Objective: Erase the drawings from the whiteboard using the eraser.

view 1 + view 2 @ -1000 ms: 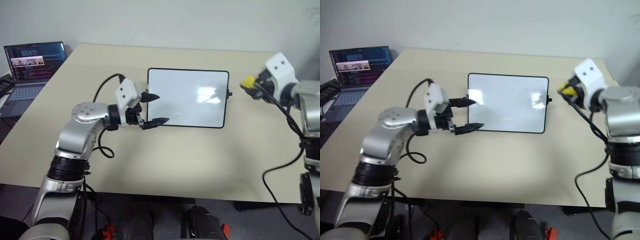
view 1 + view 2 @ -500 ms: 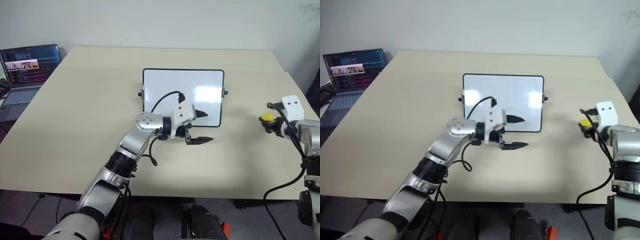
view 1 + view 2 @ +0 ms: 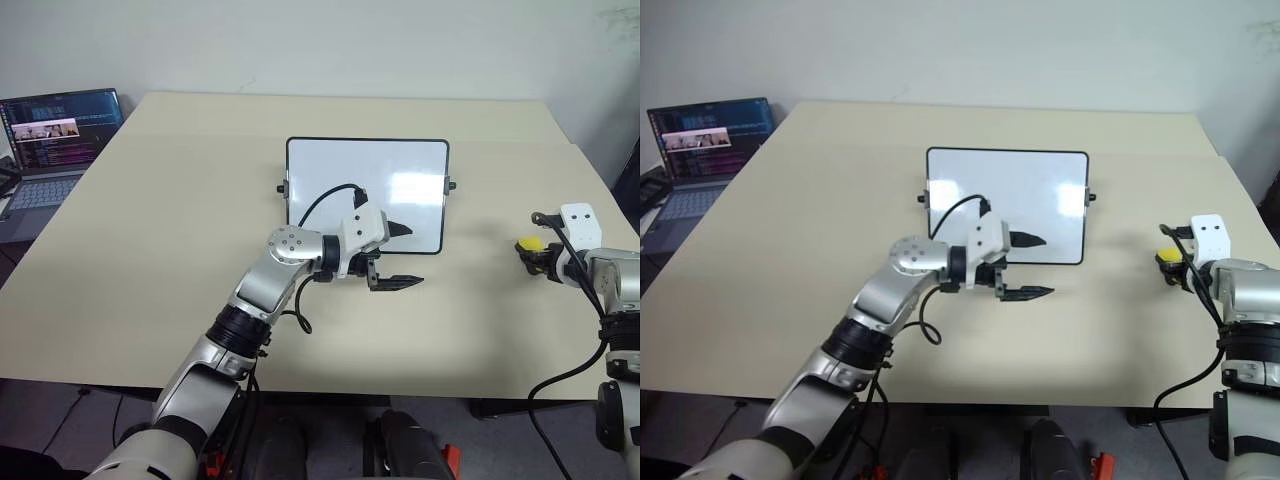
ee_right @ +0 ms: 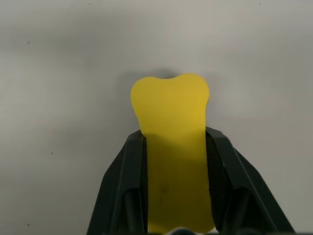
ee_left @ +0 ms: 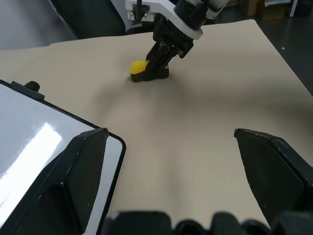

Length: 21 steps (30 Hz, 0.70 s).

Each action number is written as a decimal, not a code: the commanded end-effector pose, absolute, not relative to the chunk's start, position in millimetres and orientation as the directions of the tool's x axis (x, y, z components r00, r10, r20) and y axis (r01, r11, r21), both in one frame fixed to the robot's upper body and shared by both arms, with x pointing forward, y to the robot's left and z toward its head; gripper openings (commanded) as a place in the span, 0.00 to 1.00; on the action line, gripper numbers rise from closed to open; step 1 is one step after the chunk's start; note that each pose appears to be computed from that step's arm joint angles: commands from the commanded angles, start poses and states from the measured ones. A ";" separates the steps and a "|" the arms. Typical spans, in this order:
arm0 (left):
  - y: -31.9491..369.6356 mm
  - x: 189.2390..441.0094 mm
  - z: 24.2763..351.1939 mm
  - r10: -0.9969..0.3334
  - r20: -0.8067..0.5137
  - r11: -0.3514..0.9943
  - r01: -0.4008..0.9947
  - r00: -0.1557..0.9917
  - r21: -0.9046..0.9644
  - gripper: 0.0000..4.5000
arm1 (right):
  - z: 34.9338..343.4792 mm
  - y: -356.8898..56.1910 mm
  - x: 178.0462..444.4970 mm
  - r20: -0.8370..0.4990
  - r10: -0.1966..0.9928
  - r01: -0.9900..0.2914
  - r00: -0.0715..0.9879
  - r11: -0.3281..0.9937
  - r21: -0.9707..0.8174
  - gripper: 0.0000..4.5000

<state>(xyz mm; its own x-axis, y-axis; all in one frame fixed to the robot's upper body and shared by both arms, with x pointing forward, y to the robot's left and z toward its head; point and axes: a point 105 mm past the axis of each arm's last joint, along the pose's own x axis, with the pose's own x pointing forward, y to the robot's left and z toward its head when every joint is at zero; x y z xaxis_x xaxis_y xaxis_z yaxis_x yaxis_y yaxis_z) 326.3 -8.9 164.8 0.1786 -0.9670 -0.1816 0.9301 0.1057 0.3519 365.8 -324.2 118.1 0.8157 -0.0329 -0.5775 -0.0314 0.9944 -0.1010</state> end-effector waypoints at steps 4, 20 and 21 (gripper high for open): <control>-7.8 324.2 177.6 -0.972 -0.144 0.120 0.915 0.188 0.384 1.00 | 139.1 -331.0 369.4 -0.515 -0.050 -0.006 0.856 0.994 -0.107 0.34; -7.1 327.9 178.6 -0.970 -0.150 0.121 0.916 0.190 0.383 1.00 | 138.4 -346.0 362.9 -0.500 -0.118 0.074 0.858 0.992 -0.107 0.55; -7.2 327.8 177.7 -0.970 -0.153 0.118 0.916 0.189 0.384 1.00 | 138.2 -344.6 362.9 -0.499 -0.106 0.064 0.860 0.993 -0.100 0.55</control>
<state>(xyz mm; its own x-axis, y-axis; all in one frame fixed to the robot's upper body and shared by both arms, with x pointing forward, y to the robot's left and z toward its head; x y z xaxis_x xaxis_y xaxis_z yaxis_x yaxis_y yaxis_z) 326.9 -7.2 162.8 0.1840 -0.9645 -0.1895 0.9334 0.1110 0.3412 362.3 -339.2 120.6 0.8303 -0.0920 -0.5497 0.0553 0.9950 -0.0830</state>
